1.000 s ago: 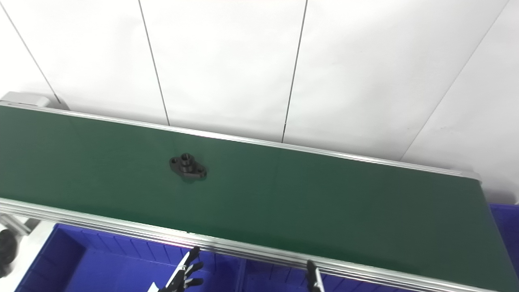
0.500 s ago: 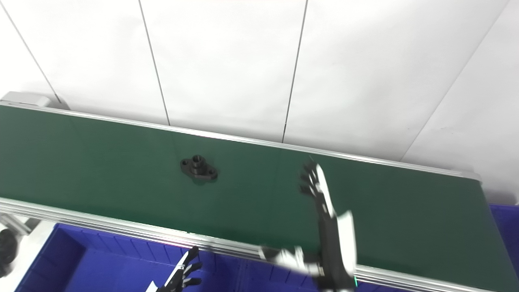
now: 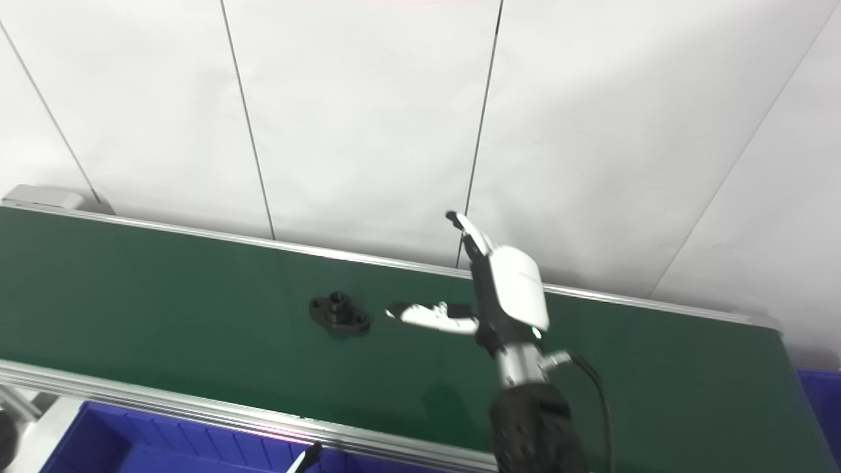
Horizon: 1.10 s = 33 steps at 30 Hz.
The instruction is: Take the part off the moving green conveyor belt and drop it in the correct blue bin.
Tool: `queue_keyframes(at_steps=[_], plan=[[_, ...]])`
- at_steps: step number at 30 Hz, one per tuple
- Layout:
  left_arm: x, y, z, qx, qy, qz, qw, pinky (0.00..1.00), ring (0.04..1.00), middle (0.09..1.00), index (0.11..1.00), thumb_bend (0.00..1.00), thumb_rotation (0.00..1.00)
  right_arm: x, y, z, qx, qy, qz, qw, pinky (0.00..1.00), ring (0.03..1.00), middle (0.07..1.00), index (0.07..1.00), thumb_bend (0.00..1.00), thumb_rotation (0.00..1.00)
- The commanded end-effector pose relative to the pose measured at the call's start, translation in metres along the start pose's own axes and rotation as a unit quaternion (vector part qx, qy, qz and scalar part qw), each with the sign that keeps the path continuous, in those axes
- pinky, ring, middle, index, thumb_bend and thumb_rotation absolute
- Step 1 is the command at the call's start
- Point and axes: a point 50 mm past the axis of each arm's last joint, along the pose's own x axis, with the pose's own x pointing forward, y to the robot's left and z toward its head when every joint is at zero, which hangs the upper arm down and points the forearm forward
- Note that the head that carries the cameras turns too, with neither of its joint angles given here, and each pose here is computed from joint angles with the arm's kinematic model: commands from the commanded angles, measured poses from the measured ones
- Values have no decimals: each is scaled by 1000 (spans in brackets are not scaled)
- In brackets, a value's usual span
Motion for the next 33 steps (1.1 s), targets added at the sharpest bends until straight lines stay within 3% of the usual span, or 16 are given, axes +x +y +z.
queue_keyframes(at_steps=[1,11,19,27,33], plan=[[2,-1,9,2,-27,6,1000,786,914,1000,1000,792,973,22,-5,9,-29,-14,-16,999,742,824,866,896,1000,677],[-2,-8,13,-9,-34,22,999,777,904,995,1000,807,967,60,27,6,-169,7,57,984,721,784,854,894,1000,688],[-4,-11,18,-18,-35,18,999,782,916,999,1000,797,952,67,60,-4,-230,22,113,966,566,665,757,832,1000,680],[-4,-17,23,-28,-32,13,999,793,936,1000,1000,814,957,70,86,-10,-253,42,163,953,483,578,690,810,1000,680],[-6,-21,27,-35,-24,9,999,803,959,1000,1000,793,945,69,101,-10,-235,57,181,953,477,559,663,771,1000,658]])
